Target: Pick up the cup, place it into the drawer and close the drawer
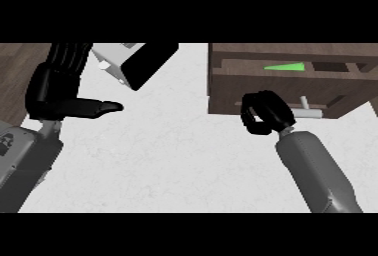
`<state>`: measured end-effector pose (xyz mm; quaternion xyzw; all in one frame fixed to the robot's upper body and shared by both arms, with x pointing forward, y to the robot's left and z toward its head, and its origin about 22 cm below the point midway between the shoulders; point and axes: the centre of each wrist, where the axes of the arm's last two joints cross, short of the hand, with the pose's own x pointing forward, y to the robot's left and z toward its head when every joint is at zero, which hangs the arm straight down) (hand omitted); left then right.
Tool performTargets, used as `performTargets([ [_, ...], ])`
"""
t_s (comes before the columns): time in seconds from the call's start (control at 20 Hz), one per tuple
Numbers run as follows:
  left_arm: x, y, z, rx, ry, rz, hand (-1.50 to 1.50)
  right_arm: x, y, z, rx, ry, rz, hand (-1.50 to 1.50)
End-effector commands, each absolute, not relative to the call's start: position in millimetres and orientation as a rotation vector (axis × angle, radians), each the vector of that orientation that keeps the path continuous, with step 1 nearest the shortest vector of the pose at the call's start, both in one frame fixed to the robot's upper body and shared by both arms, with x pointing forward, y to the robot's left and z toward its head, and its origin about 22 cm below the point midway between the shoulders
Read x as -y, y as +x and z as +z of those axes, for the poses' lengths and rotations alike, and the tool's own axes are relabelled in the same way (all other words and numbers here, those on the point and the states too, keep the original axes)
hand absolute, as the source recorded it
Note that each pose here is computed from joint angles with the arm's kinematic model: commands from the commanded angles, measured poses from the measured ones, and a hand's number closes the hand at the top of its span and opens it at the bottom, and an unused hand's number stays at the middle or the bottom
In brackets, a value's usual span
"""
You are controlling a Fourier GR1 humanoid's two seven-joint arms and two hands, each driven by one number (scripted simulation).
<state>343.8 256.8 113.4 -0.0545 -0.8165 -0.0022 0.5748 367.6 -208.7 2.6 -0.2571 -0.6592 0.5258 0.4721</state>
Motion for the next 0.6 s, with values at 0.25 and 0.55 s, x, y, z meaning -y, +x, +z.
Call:
performTargets([
  [0.25, -284, 328, 93, 1.910, -0.163, -0.026, -1.50, 233, 415, 10, 1.518, -0.593, 1.248, 1.50],
  [0.55, -287, 334, 99, 1.915, -0.183, -0.017, -1.50, 252, 425, 20, 1.461, -0.596, 1.196, 1.50],
])
